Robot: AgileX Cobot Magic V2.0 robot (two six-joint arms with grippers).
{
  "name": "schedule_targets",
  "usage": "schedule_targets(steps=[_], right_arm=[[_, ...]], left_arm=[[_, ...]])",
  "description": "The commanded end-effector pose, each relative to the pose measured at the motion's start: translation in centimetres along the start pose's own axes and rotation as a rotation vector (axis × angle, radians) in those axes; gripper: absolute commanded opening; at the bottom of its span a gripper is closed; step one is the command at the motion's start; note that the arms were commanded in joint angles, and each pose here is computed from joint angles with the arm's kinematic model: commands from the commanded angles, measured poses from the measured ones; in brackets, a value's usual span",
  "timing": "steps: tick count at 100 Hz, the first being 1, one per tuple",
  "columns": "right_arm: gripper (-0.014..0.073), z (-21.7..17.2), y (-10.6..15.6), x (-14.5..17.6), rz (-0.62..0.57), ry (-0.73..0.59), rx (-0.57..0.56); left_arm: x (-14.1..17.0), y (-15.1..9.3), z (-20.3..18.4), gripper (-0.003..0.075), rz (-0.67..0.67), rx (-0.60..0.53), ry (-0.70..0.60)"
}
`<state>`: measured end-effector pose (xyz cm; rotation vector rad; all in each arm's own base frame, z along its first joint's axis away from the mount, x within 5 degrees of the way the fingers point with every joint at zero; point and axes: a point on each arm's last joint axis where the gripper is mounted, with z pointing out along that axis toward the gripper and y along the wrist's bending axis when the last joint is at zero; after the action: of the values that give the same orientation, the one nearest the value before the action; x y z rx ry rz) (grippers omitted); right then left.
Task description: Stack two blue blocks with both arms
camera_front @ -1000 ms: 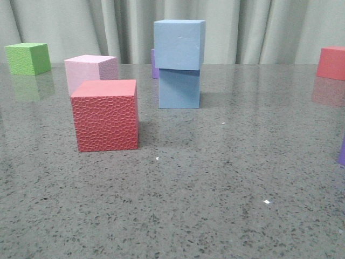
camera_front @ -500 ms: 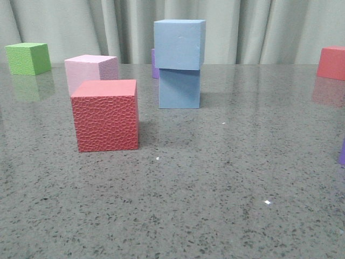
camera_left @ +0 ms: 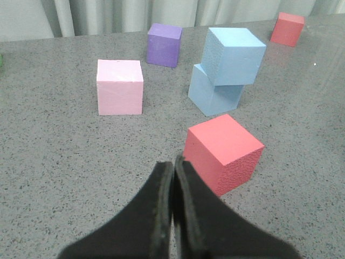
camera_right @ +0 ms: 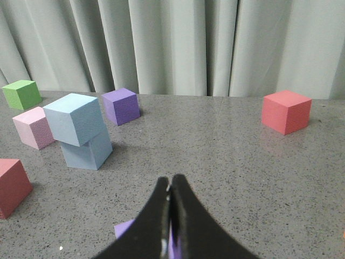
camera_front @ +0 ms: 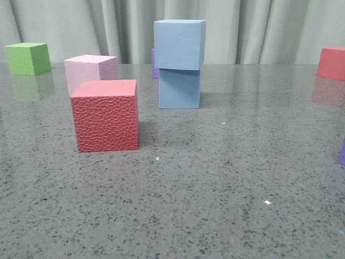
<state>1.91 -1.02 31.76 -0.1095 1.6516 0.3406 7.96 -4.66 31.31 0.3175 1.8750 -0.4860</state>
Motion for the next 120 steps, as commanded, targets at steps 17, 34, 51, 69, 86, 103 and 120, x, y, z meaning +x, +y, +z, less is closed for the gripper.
schedule_targets(steps=[17, 34, 51, 69, 86, 103, 120], right_arm=[[-0.0069, -0.1, 0.2, -1.2, -0.026, -0.082, -0.015], [-0.0069, -0.1, 0.2, -1.2, -0.026, -0.082, -0.015], [-0.0069, -0.1, 0.2, -1.2, -0.026, -0.082, -0.015], [-0.0069, -0.1, 0.2, -1.2, -0.026, -0.082, -0.015], [-0.0069, -0.1, 0.2, -1.2, -0.026, -0.082, -0.015], [-0.0069, -0.1, 0.2, -1.2, -0.026, -0.082, -0.015], [-0.0069, -0.1, 0.2, -1.2, -0.026, -0.080, -0.014]], left_arm=[[-0.8, 0.3, -0.6, -0.0020, 0.085, -0.012, -0.238], [0.5, 1.5, -1.6, -0.0019, 0.198, -0.141, -0.374], [2.8, 2.6, -2.3, -0.0019, 0.208, -0.284, -0.442], [5.4, 3.7, -2.3, -0.0019, 0.184, -0.417, -0.454], [8.2, 4.4, -2.0, -0.0019, 0.144, -0.491, -0.472], [10.5, 4.8, -1.3, -0.0019, 0.089, -0.482, -0.510], [10.7, 5.0, -1.3, -0.0019, 0.078, -0.503, -0.475]])
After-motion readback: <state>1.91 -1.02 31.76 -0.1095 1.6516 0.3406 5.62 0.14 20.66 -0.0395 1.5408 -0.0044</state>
